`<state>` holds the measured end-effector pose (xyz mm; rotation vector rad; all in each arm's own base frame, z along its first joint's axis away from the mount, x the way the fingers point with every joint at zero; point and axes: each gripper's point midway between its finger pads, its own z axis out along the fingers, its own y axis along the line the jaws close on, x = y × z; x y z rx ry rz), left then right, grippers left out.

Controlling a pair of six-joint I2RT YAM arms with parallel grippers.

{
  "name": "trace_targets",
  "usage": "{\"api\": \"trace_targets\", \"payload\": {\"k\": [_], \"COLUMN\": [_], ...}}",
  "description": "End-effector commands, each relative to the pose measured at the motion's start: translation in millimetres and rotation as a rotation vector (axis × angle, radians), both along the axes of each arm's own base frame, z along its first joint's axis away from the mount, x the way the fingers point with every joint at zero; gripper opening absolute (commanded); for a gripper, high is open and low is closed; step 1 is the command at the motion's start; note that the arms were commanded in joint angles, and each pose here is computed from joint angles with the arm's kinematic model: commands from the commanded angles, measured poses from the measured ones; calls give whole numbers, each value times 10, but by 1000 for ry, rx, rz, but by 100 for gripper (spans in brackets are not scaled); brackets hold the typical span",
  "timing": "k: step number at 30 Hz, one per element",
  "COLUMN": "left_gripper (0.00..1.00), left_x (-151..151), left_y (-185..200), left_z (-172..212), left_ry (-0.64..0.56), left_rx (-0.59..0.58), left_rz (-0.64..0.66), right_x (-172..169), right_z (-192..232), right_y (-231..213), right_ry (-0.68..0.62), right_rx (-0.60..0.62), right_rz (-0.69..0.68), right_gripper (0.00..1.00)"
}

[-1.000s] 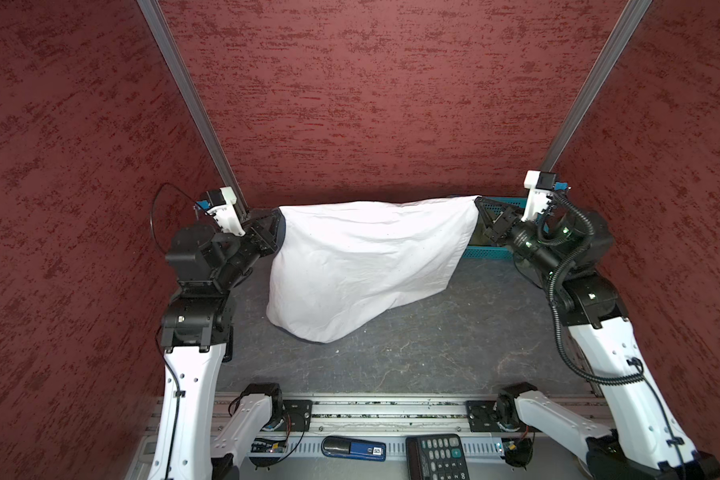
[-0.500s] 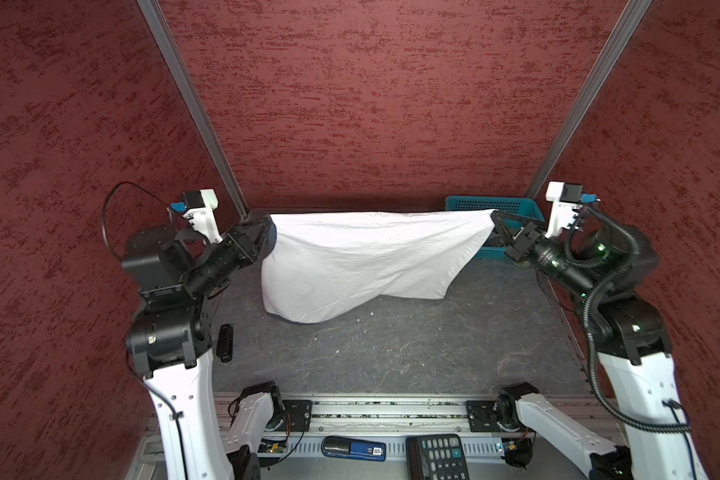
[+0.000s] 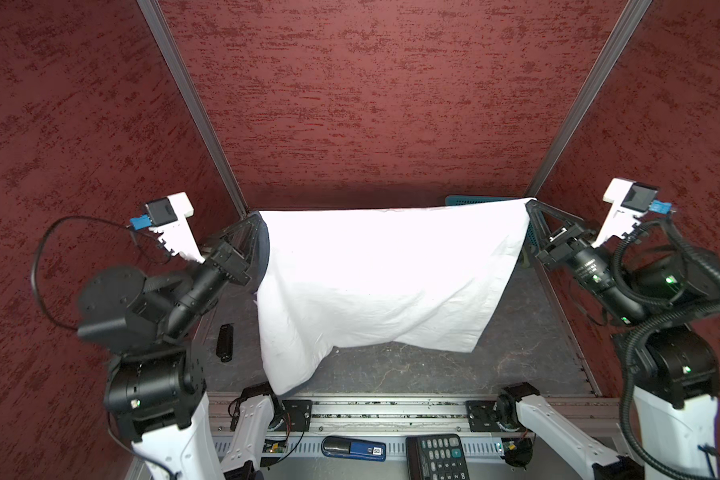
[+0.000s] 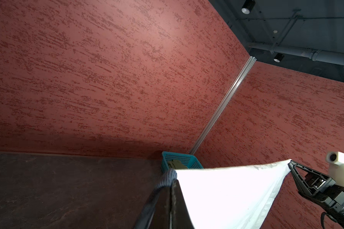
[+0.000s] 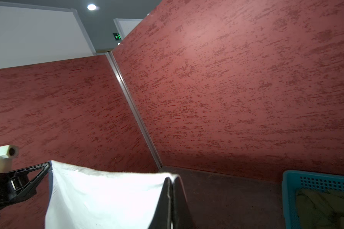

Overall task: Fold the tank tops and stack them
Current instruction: 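Lift the white tank top high with both grippers, stretching it apart, then lower the stretched tank top flat onto the table with both grippers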

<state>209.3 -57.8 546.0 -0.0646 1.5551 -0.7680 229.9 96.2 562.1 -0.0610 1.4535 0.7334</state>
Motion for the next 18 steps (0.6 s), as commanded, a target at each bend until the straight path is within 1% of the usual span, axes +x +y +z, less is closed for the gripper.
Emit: {"api": "trace_targets", "payload": {"k": [1,2,4,6,9,11,12,14,16,18], "left_gripper": [0,0,0,0,0,0,0,0,0,0], "left_x": [759,931,1242,1522,1915,2191,2307,2551,2794,2967], "left_y": [201,215,178,88,-96,-143,-157,-154,-163,-208], "left_z": [-451,-618,-994,-1417,-2137,-2655,-2872,-3327,-3721,-3958], "left_ry": [169,222,331,435,595,689,730,815,887,930], "left_rx": [-48,-53,-42,-18,17,26,31,51,78,100], "left_rz": [-2,-9,-26,-34,-49,-31,-26,-8,-3,-12], "right_x": [571,713,965,1215,1591,1908,2019,2330,2625,2839], "right_z": [-255,-352,-562,-856,-1405,-1914,-2097,-2613,-3080,-3393], "right_y": [-214,-221,-159,-59,52,110,128,179,190,186], "right_ry": [83,105,146,196,284,368,399,491,579,634], "right_rx": [-34,-45,-62,-74,-84,-103,-111,-138,-167,-192], "right_rz": [-192,-213,-208,-178,-157,-156,-156,-158,-174,-193], "right_gripper": [0,0,0,0,0,0,0,0,0,0]}}
